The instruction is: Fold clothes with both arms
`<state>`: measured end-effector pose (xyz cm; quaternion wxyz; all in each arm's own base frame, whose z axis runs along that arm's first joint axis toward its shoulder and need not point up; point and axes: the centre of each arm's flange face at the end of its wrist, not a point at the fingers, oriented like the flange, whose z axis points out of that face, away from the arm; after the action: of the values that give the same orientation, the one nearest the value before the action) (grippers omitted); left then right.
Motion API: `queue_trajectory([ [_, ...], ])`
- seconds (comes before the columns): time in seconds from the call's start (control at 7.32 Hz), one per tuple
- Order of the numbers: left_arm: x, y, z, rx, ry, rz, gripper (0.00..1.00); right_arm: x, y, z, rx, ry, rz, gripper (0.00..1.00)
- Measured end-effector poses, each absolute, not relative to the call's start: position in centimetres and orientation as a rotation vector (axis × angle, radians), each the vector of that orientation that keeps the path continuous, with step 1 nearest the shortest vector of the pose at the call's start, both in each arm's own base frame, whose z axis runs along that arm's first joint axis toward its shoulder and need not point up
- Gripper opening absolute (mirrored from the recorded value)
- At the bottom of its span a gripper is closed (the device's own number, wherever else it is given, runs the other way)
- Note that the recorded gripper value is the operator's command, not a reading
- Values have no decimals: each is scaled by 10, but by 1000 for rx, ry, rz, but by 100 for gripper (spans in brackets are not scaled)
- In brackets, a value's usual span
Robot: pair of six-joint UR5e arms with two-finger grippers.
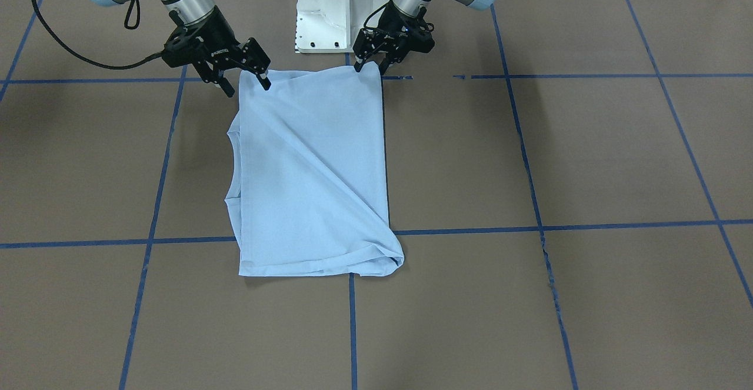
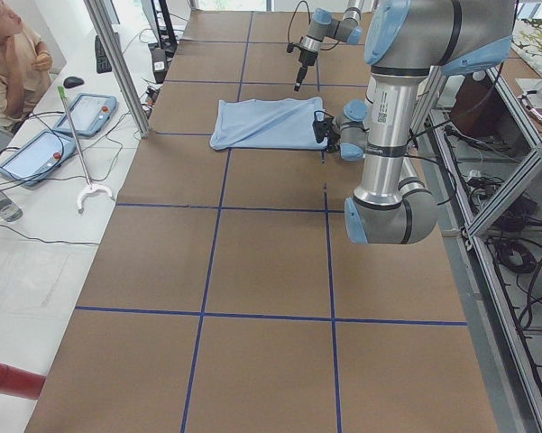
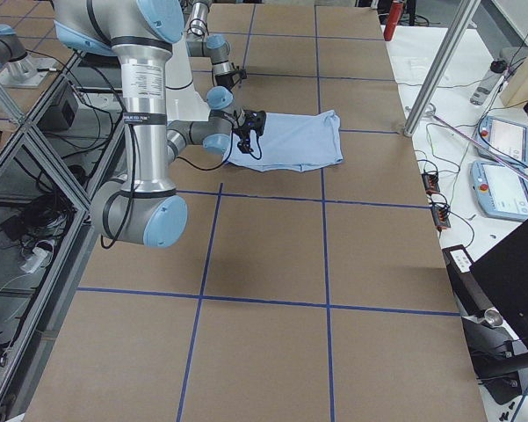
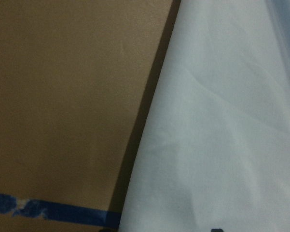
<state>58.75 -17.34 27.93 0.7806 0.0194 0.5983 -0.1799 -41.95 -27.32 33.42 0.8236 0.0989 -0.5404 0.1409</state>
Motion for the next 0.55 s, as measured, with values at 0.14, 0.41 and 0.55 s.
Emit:
queue_trajectory([
  [0.14,588,-174,278,42,1294,-389,19,-419,-273,334,210,-1149,300,100],
  [0.41,586,-175,276,41,1299,-390,0,-420,-273,337,207,-1144,304,100],
  [0.55,584,-176,274,42,1304,-392,0,-422,-274,339,190,-1138,335,98],
])
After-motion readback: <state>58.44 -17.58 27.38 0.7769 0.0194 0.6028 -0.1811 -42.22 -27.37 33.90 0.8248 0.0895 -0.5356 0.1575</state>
